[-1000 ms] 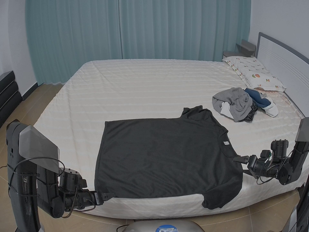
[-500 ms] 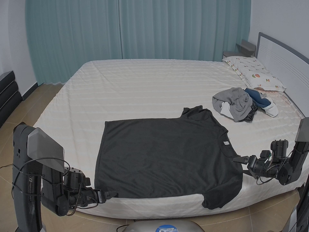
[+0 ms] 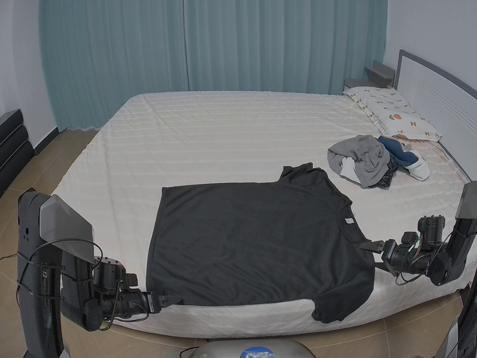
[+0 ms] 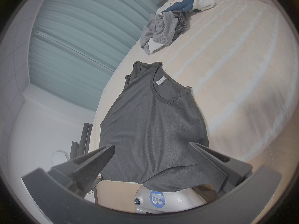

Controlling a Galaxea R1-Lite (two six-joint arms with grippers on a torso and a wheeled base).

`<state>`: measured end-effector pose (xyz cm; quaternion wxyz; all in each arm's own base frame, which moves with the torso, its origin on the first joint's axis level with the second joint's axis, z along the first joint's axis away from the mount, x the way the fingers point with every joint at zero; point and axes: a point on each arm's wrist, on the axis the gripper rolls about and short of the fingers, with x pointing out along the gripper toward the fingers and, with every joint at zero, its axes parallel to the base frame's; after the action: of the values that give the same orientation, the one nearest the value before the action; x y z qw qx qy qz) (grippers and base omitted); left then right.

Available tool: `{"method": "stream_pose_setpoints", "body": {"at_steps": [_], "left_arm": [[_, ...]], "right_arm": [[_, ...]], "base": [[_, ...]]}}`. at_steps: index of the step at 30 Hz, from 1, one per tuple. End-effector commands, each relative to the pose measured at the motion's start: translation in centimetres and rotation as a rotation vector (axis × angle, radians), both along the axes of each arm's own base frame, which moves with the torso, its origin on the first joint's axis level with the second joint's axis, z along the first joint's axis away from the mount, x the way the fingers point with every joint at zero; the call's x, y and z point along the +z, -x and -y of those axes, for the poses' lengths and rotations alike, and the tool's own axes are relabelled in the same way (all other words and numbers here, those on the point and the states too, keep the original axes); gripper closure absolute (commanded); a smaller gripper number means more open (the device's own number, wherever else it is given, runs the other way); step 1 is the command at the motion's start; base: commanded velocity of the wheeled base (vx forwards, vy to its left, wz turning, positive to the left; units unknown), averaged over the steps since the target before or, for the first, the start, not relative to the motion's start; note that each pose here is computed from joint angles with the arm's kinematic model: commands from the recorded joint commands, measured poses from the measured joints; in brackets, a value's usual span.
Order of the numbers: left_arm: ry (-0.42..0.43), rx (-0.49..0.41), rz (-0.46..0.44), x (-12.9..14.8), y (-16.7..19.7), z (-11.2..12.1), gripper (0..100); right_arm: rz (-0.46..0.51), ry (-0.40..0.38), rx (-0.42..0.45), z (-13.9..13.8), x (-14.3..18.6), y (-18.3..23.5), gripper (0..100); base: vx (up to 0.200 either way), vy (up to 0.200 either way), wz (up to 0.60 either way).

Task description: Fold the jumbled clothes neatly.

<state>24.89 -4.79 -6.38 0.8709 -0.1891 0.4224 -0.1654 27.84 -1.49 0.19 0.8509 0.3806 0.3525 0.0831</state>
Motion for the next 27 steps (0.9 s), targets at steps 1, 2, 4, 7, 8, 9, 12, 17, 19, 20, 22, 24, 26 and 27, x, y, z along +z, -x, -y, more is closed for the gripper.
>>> {"method": "stream_pose_setpoints", "body": {"at_steps": [1,2,4,7,8,9,12,17,19,20,22,24,26,27], "left_arm": [[0.002,0.005,-0.001,0.3,0.2,-0.3,0],[0.002,0.005,-0.001,0.3,0.2,-0.3,0],[0.012,-0.004,-0.003,0.6,0.6,-0.3,0],[0.033,-0.016,0.025,1.2,0.4,-0.2,0],[0.034,-0.016,0.030,1.4,0.4,-0.2,0],[0.035,-0.016,0.033,1.4,0.4,-0.2,0],[0.035,-0.017,0.020,1.3,0.6,-0.2,0],[0.019,-0.012,0.008,0.6,0.6,-0.4,0],[0.005,-0.024,0.024,0.5,0.5,-0.4,0],[-0.003,-0.030,0.026,0.3,0.4,-0.3,0],[-0.014,-0.038,0.030,0.0,0.3,-0.3,0],[-0.015,-0.040,0.034,0.0,0.2,-0.3,0],[-0.015,-0.042,0.034,0.0,0.2,-0.3,0],[-0.015,-0.042,0.034,0.0,0.2,-0.3,0]], "right_arm": [[0.001,-0.005,0.003,0.0,0.0,0.0,0],[0.001,-0.005,0.003,0.0,0.0,0.0,0],[0.002,-0.007,0.002,0.0,0.0,0.0,0],[0.001,-0.008,0.001,0.0,0.0,0.0,0],[0.001,-0.008,0.001,0.0,0.0,0.0,0],[0.001,-0.008,0.001,0.0,0.0,0.0,0],[0.001,-0.008,0.001,0.0,0.0,0.0,0],[0.001,-0.009,0.003,0.0,0.0,0.0,0],[0.002,-0.010,0.002,0.0,0.1,0.0,0],[0.003,-0.010,0.002,0.0,0.1,0.0,0],[0.002,-0.010,0.002,0.0,0.1,0.0,0],[0.003,-0.011,0.001,0.0,0.1,0.0,0],[0.003,-0.011,0.001,0.0,0.1,0.0,0],[0.003,-0.011,0.001,0.0,0.1,0.0,0]], "base": [[0.000,0.000,0.00],[0.000,0.000,0.00],[0.000,0.000,0.00],[0.000,0.000,0.00],[0.000,0.000,0.00],[0.000,0.000,0.00],[0.000,0.000,0.00],[0.000,0.000,0.00],[0.000,0.000,0.00],[0.000,0.000,0.00],[0.000,0.000,0.00],[0.000,0.000,0.00],[0.000,0.000,0.00],[0.000,0.000,0.00]]}}
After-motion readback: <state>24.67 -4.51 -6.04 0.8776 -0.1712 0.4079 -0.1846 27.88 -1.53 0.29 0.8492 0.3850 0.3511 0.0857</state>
